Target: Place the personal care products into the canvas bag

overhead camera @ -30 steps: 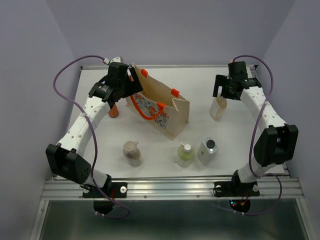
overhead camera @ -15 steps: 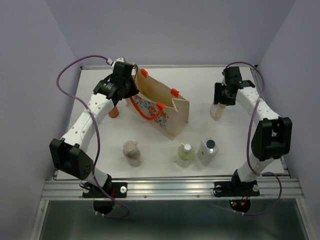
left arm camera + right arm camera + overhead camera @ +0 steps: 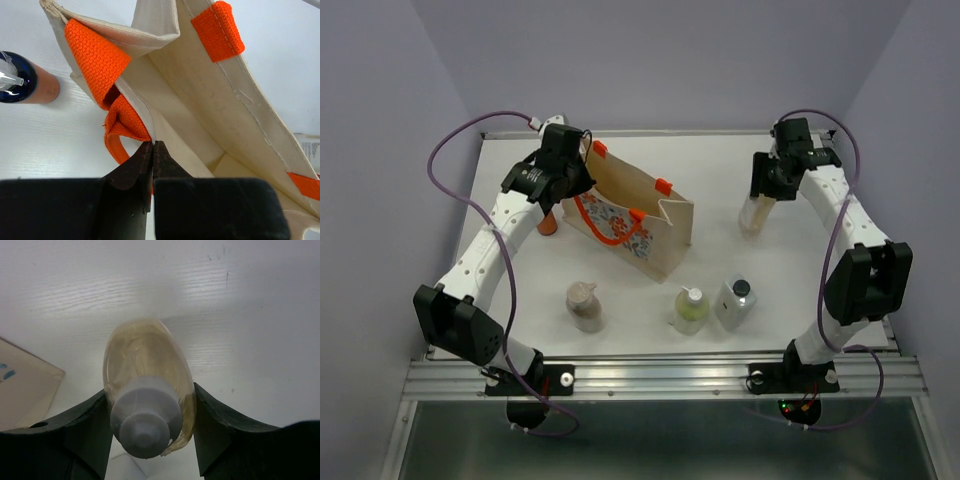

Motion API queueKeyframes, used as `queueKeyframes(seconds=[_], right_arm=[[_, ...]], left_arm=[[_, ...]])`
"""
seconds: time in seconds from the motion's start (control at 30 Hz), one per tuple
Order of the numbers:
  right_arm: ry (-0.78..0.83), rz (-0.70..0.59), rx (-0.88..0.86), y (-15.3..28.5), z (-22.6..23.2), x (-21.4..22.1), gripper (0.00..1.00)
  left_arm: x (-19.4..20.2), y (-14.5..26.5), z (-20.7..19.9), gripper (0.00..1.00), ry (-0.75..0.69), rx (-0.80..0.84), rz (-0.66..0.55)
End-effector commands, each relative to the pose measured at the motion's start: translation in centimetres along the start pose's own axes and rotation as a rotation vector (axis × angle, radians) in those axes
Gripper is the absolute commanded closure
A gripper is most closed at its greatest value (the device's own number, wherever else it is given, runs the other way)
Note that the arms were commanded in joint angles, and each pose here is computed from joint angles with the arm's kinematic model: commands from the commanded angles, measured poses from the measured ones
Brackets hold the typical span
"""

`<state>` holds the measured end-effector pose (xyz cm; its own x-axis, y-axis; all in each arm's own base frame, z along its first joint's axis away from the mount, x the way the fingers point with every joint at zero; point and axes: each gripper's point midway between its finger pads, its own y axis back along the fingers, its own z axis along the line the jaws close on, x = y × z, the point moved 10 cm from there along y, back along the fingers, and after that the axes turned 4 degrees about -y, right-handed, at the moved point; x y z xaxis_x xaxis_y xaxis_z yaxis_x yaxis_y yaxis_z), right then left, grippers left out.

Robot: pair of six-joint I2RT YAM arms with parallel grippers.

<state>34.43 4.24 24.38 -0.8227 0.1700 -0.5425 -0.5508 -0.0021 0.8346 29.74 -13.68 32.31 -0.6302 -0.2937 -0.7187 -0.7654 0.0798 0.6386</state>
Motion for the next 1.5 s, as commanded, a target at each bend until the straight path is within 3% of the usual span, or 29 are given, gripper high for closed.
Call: queueKeyframes(seconds=[0.0,0.1,0.3,0.47,0.57,0.97,1.27,1.47], right_arm=[[-0.02,-0.413,-0.296,12.5,3.4,-6.4,0.99],[0.058,-0.573,-0.478,18.1,5.4,-7.2,0.99],[0.014,-0.73,-0.74,25.7,10.4,-7.7,0.99],[-0.004,-0.667,-0.937,27.9,17.4,-5.7,0.99],[-0.021,-0.617,-0.954,27.5,21.2,-4.4,0.99],[-0.284,-0.604,-0.609,21.2,26.4,-1.8,0.99],[-0.308,-0.62,-0.478,19.3,25.8,-1.0,0.99],[-0.27,-0.596,-0.485,18.8,25.8,-0.5,0.99]], left_arm=[[-0.9,2.1,-0.2,0.98,0.029,0.047,-0.075],[-0.6,1.8,-0.1,1.0,0.021,0.039,-0.066],[-0.2,1.6,0.2,1.0,0.039,0.03,-0.062],[0.2,1.3,0.1,1.0,0.051,0.031,-0.05],[0.2,1.3,0.2,1.0,0.062,0.026,-0.055],[0.7,2.3,0.7,1.0,0.119,0.021,-0.086],[0.6,2.6,0.7,1.0,0.12,0.038,-0.092],[0.2,2.8,0.4,1.0,0.129,0.057,-0.103]])
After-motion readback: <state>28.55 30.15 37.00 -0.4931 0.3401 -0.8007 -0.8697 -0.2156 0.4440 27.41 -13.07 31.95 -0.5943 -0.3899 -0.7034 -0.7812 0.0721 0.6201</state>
